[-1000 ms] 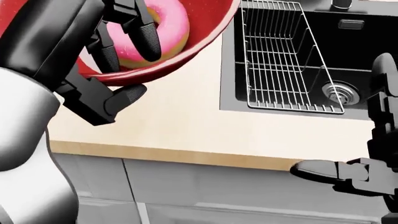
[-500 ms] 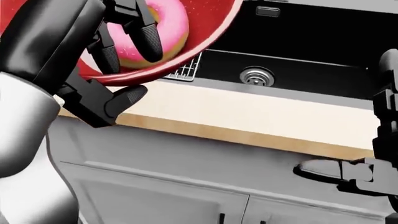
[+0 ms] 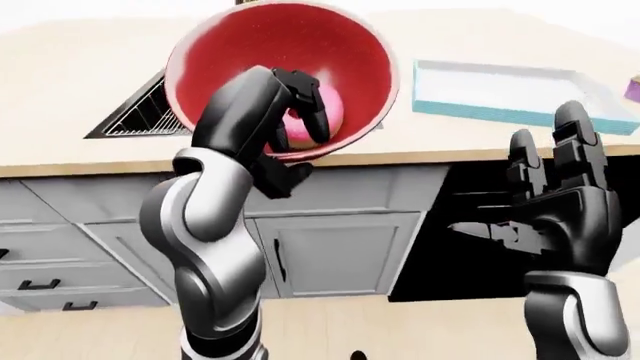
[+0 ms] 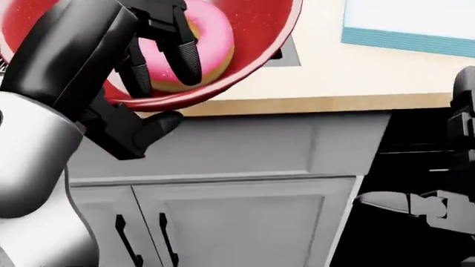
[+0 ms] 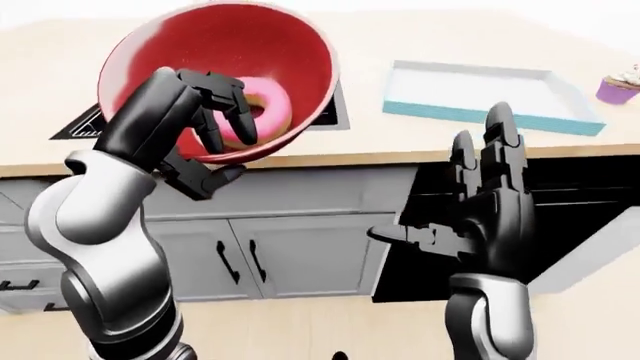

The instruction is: Pick up the bowl with donut and place it on the tray. Pick up the cupcake and place it on the tray.

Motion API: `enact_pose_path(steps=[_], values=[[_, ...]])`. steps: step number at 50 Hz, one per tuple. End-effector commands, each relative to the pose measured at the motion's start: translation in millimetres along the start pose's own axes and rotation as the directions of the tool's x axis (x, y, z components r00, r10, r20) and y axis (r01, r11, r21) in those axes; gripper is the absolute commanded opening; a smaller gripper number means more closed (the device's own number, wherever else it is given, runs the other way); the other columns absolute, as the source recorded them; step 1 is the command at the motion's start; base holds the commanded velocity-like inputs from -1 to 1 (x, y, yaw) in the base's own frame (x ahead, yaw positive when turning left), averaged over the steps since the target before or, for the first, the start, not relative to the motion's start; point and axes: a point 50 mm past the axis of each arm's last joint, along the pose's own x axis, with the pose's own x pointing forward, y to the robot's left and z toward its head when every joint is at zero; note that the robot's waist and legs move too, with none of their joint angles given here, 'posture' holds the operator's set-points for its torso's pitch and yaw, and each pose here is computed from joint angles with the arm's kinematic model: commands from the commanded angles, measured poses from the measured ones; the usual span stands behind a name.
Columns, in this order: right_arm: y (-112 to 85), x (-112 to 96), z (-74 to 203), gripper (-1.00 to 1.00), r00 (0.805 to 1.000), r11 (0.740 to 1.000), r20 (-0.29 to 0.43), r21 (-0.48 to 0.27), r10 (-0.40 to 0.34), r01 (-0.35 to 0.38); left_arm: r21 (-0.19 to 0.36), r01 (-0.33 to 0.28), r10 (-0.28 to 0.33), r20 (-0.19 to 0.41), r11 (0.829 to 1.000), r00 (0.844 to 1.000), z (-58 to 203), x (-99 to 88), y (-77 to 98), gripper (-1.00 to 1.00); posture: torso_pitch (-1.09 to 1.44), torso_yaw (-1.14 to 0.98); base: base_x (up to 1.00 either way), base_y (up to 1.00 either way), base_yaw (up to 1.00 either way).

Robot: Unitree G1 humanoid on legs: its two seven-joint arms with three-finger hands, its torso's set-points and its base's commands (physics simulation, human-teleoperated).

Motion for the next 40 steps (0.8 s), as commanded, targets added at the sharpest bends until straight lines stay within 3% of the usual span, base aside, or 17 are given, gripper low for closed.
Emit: enact_pose_path(steps=[1,18,29,40], values=[[4.7,-0.8,13.8,1.0,0.995,0.999,0.09,-0.006,0.033,-0.033,0.017,-0.073,0.073,0.029,0.997,0.997,6.1,-3.0,10.6,-1.0,0.0,0.0,0.0,-0.58,0.0],[3.5,-0.9,17.0,1.0,0.994,0.999,0.103,-0.01,0.041,-0.04,0.019,-0.068,0.068,0.031,0.997,0.997,7.2,-3.3,9.0,-1.0,0.0,0.0,0.03,-0.68,0.0],[1.8,-0.9,20.8,1.0,0.995,0.999,0.096,0.022,0.026,-0.028,0.026,-0.069,0.068,0.034,0.997,0.997,8.9,-1.7,10.2,-1.0,0.0,0.0,0.01,-0.02,0.04],[1.2,-0.4,21.2,1.0,0.995,0.999,0.095,0.029,0.03,-0.033,0.02,-0.065,0.065,0.032,0.998,0.997,6.7,-1.7,7.4,-1.0,0.0,0.0,0.0,0.0,0.59]])
